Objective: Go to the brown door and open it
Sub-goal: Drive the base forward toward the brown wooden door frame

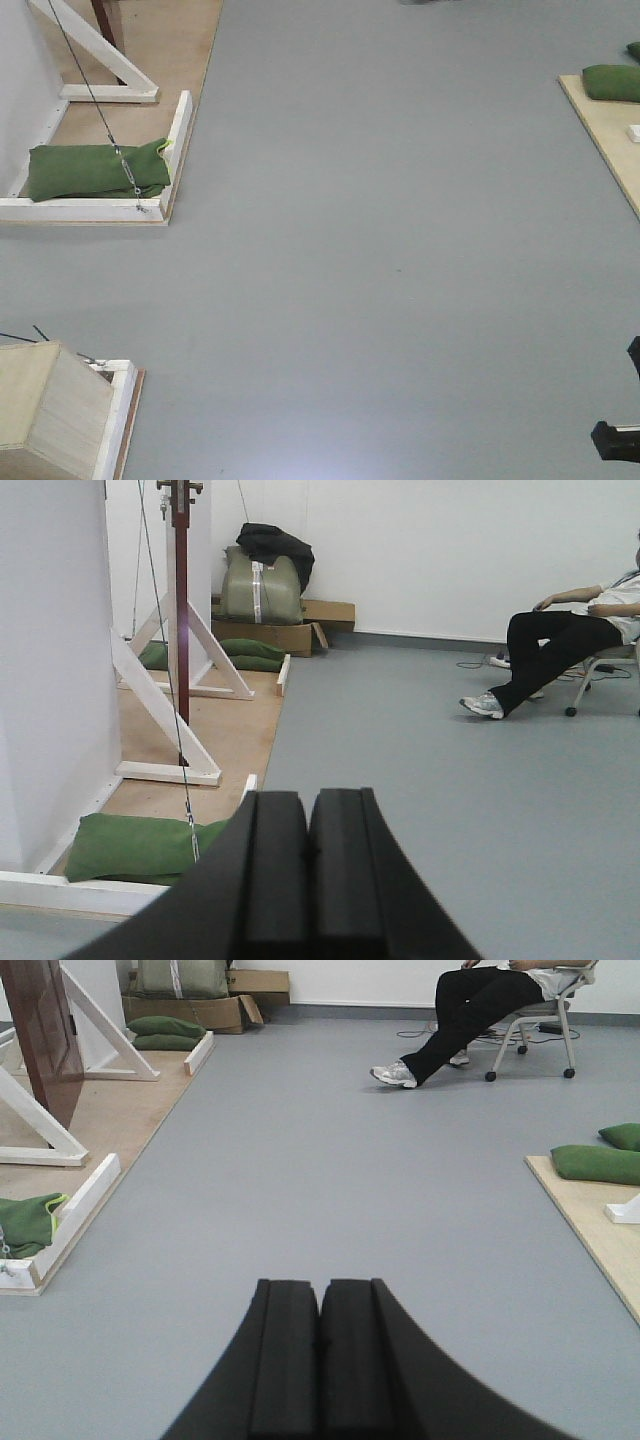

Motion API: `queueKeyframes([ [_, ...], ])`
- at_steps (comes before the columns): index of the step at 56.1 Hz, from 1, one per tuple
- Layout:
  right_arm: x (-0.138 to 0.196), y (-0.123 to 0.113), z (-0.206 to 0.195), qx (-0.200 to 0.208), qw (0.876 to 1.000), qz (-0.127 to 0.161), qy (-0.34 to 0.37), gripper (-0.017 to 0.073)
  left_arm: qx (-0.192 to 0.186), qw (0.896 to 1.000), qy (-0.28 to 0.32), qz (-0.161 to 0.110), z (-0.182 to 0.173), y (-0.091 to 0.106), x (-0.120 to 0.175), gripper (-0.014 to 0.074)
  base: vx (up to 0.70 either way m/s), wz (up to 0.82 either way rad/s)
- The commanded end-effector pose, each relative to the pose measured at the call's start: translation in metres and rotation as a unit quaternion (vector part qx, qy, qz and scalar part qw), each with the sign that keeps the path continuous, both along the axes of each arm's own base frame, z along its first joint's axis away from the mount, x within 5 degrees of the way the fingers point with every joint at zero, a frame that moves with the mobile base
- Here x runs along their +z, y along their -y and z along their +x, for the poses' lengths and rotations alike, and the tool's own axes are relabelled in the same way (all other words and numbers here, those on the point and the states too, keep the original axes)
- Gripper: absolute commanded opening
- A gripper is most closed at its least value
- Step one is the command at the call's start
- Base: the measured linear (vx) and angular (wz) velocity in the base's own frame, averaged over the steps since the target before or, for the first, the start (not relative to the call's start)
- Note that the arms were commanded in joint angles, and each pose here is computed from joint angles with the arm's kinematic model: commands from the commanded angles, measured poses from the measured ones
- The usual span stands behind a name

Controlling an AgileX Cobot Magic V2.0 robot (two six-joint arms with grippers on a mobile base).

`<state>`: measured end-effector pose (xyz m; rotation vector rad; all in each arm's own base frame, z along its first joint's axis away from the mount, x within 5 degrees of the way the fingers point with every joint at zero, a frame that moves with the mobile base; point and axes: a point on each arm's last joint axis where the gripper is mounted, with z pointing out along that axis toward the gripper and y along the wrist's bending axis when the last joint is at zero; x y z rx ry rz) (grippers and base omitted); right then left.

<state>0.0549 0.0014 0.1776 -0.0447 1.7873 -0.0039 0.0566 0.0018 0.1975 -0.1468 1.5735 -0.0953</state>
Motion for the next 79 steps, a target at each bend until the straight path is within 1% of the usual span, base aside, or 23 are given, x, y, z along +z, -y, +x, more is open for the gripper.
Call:
queueKeyframes([
  [1,0.007,0.0002,0.0002,0.0,0.999,-0.004,0.048,0.0,-0.002,0.998,0.059,0.001,-0.0027,0.0003,0.0145,-0.0003,0.16,0.03],
  [5,0.007,0.0003,0.0002,-0.001,0.999,-0.004,0.048,0.0,-0.001,0.998,0.059,0.001,-0.0027,0.0002,0.0145,-0.0003,0.18,0.02],
  [17,0.007,0.0002,0.0002,0.0,0.999,-0.004,0.048,0.0,0.017,0.998,0.059,0.002,-0.0028,-0.0017,0.0145,-0.0003,0.24,-0.04],
  [29,0.007,-0.0019,0.0002,0.019,0.999,-0.003,0.048,0.0,0.021,0.998,0.059,0.002,-0.0028,-0.0022,0.0145,-0.0003,0.29,-0.07],
  [40,0.007,0.0006,0.0003,-0.003,0.999,-0.005,0.048,0.0,0.02,0.998,0.059,0.002,-0.0028,-0.0022,0.0145,-0.0003,0.36,0.06],
  [79,0.0069,0.0003,0.0004,-0.001,0.999,-0.004,0.047,0.0,0.02,0.998,0.058,0.002,-0.0026,-0.0022,0.0144,-0.0003,0.42,0.05],
])
